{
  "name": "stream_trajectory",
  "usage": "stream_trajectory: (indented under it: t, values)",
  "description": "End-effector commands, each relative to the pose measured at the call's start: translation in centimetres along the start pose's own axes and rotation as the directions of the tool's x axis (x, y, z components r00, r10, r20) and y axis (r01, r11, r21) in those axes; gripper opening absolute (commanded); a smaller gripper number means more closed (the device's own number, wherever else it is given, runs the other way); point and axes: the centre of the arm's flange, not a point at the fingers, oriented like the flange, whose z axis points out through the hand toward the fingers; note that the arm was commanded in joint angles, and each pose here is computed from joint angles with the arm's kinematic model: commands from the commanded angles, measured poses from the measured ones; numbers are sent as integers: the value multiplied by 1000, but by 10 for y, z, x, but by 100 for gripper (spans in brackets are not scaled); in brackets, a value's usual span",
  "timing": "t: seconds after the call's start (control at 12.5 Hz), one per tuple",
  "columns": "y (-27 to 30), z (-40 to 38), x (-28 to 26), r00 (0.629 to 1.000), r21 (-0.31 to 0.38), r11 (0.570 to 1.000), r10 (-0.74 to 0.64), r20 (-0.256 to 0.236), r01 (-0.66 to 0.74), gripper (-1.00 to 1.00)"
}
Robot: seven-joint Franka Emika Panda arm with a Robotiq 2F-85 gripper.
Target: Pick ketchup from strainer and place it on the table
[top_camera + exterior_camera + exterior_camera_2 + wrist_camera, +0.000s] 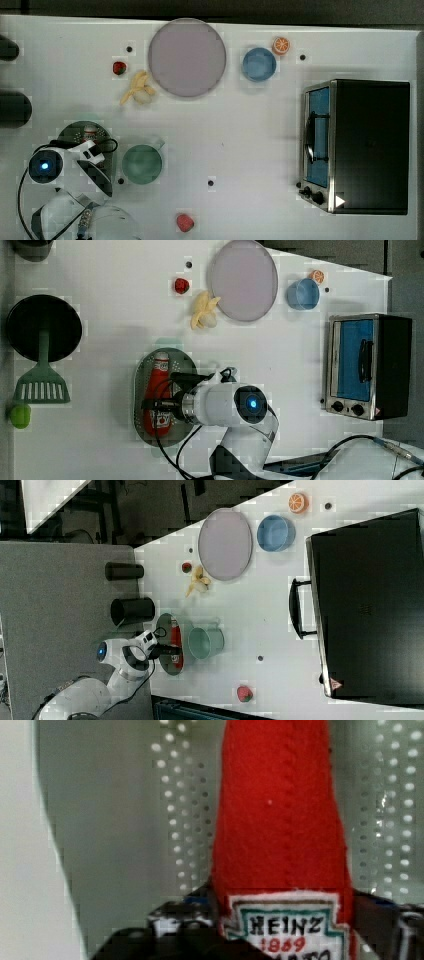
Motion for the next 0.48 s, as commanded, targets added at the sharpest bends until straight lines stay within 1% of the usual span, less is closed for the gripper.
stream_trajectory:
  t: [0.08,0.16,0.32,0.4,0.48]
  values:
    - [-15,-18,4,998,32,999,37,-47,-35,25]
    - [-19,-28,3,998,39,999,31,-61,-29,25]
    - [-24,-59,0,995,27,1000,19,-100,-16,25]
    - [-26,-79,-3,993,5,1000,23,-114,-22,25]
    - [-26,-101,-6,992,-16,999,45,-118,-47,25]
